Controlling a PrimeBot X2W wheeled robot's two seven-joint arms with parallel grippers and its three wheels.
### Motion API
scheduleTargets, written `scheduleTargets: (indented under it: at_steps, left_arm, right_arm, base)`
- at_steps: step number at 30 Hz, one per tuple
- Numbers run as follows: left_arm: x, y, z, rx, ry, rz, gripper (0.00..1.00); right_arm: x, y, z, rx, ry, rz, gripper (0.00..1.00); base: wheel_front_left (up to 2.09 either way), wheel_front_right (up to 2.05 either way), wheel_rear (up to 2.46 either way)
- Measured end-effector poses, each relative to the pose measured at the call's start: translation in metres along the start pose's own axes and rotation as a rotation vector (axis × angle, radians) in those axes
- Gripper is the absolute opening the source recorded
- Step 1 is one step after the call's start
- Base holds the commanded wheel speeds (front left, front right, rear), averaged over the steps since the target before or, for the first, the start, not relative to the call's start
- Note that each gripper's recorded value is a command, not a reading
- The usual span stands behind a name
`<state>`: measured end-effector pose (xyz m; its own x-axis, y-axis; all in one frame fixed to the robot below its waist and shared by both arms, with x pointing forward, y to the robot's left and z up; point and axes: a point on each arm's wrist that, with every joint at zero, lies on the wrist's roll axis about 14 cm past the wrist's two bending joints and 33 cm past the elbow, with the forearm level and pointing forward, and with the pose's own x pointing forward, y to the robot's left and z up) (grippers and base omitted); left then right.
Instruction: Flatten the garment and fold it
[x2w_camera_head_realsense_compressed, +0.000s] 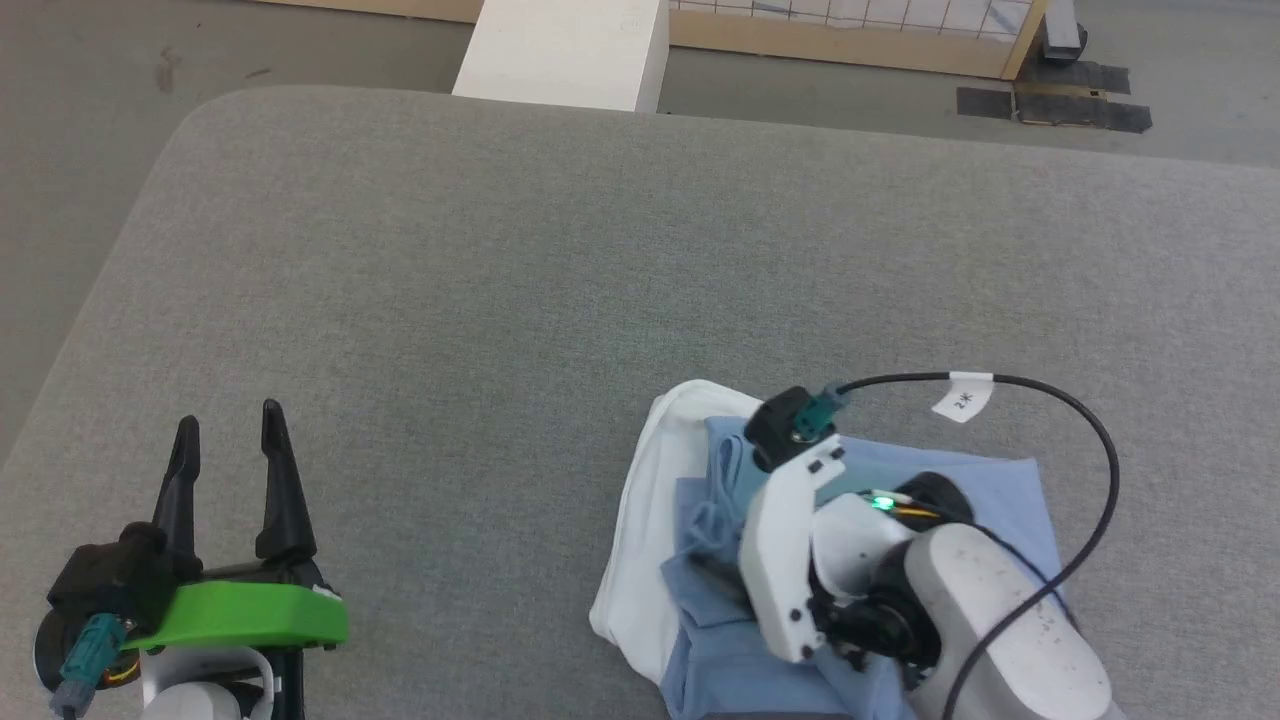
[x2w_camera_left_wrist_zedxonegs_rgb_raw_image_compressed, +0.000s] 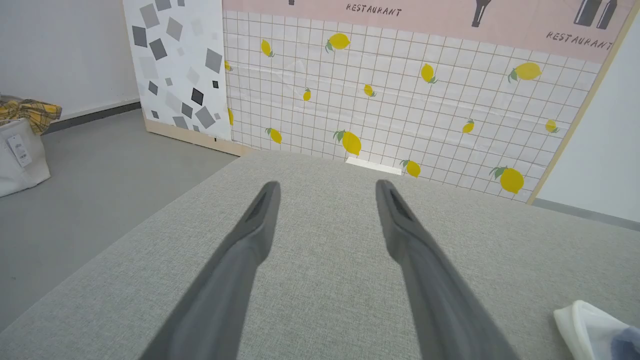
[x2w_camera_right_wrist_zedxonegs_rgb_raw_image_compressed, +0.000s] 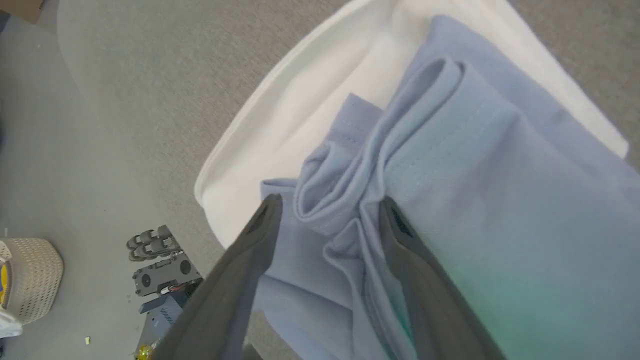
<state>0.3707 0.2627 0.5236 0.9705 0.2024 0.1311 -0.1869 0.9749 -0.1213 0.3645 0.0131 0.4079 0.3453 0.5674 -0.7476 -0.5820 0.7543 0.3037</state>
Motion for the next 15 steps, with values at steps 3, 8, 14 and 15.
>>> scheduleTargets:
  at_steps: [3, 8, 14, 15]
  left_arm:
    - [0.0, -0.001, 0.001, 0.0, -0.002, -0.004, 1.0]
    - [0.002, -0.005, 0.005, 0.0, -0.017, -0.02, 1.0]
    - [0.008, -0.016, 0.013, -0.002, -0.047, -0.055, 1.0]
    - [0.009, -0.019, 0.014, -0.003, -0.051, -0.062, 1.0]
  right_arm:
    - [-0.003, 0.027, 0.016, -0.007, -0.06, 0.099, 1.0]
    - [-0.024, 0.057, 0.053, -0.007, -0.216, 0.211, 1.0]
    - [-0.072, 0.009, 0.097, 0.01, -0.47, 0.045, 1.0]
    - [-0.084, -0.013, 0.099, 0.003, -0.496, -0.037, 1.0]
  base:
    - [0.0, 0.0, 0.0]
    - [0.0, 0.0, 0.0]
    - [0.0, 0.0, 0.0]
    - [0.0, 0.0, 0.0]
